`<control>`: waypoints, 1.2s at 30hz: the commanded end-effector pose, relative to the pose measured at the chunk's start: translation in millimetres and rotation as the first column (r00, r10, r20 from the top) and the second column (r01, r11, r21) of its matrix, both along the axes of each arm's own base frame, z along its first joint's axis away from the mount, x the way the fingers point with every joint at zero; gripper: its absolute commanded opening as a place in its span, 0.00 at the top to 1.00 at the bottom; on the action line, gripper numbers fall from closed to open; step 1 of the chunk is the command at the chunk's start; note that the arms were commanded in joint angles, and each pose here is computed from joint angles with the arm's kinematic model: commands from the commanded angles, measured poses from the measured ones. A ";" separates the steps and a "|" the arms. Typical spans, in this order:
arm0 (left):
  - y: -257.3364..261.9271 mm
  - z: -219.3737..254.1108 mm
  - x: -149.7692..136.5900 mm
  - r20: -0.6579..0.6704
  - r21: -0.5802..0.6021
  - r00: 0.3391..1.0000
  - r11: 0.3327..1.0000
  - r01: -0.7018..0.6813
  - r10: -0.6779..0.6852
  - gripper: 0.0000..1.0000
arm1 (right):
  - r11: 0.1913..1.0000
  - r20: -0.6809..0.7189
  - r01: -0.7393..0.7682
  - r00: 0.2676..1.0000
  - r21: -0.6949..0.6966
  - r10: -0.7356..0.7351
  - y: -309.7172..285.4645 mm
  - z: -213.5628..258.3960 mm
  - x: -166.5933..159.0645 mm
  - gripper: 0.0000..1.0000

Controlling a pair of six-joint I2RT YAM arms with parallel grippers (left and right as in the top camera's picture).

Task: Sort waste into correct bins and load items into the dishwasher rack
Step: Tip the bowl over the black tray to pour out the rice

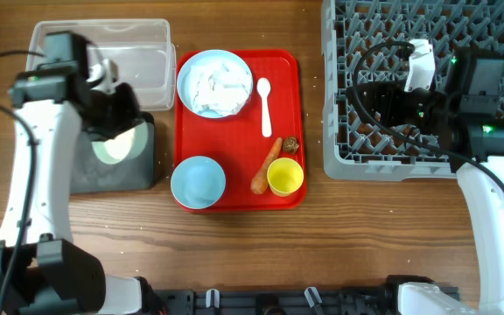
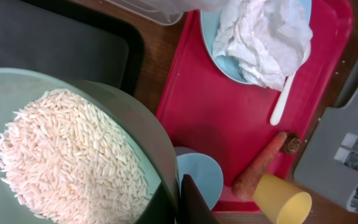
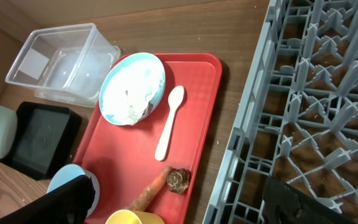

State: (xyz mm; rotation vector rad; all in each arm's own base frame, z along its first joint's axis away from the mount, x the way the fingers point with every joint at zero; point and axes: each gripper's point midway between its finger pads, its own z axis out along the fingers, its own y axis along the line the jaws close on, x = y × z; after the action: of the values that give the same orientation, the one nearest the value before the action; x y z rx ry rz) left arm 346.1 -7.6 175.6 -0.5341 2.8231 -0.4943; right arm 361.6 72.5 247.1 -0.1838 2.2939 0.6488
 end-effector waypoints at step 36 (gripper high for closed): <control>125.8 11.2 3.4 0.459 -0.803 0.782 0.574 0.162 0.421 0.96 | 1.000 -0.002 0.010 1.000 -0.005 -0.010 -0.9 2.2 3.4 0.10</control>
State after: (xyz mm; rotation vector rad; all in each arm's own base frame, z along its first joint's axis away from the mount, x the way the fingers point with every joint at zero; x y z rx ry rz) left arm 352.7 120.8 167.2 -0.6429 1.8523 -1.5299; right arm 361.1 71.6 245.8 -0.1773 2.3012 0.6441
